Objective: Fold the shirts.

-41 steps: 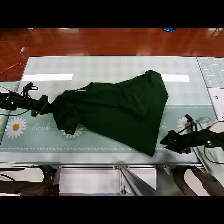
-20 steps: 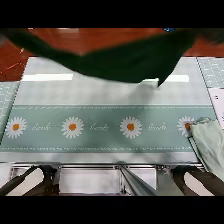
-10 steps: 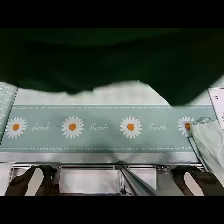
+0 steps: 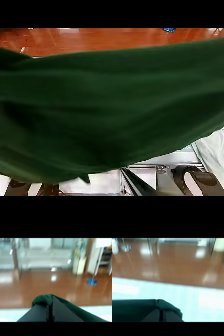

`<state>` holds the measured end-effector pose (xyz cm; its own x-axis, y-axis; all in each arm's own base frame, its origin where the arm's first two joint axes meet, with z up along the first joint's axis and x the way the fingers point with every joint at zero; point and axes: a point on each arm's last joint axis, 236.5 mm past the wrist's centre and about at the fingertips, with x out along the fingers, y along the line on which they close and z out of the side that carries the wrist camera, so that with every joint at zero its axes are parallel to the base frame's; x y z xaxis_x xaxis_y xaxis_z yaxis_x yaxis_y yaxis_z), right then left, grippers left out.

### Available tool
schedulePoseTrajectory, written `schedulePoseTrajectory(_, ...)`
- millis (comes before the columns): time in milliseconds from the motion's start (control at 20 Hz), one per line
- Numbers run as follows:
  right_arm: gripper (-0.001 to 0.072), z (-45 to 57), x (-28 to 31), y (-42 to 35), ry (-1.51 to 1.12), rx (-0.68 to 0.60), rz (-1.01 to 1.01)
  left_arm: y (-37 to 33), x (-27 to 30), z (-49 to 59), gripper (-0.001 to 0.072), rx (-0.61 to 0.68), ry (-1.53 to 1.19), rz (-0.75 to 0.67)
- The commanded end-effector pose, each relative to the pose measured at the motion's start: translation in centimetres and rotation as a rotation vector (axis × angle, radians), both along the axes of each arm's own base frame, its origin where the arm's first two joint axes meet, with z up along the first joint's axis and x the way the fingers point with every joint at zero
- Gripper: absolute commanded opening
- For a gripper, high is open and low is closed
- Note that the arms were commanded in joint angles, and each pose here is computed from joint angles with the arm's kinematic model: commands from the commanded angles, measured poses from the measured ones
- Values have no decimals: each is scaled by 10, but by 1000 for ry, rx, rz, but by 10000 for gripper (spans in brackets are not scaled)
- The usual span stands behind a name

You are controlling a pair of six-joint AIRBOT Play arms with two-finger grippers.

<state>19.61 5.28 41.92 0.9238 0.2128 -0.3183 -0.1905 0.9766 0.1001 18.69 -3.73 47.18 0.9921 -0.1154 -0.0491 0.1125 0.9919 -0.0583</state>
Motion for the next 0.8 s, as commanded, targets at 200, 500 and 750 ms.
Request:
schedulePoseTrajectory(200, 23, -184, 113, 0, 368, 164, -5, -1, 137, -223, 20, -237, 523, -91)
schedulePoseTrajectory(500, 23, -310, 241, -3, 501, 305, -32, 30, 265, -356, 20, -431, 675, 11)
schedulePoseTrajectory(750, 24, -375, 336, 7, 601, 490, -34, 20, 340, -407, 20, -496, 804, -59)
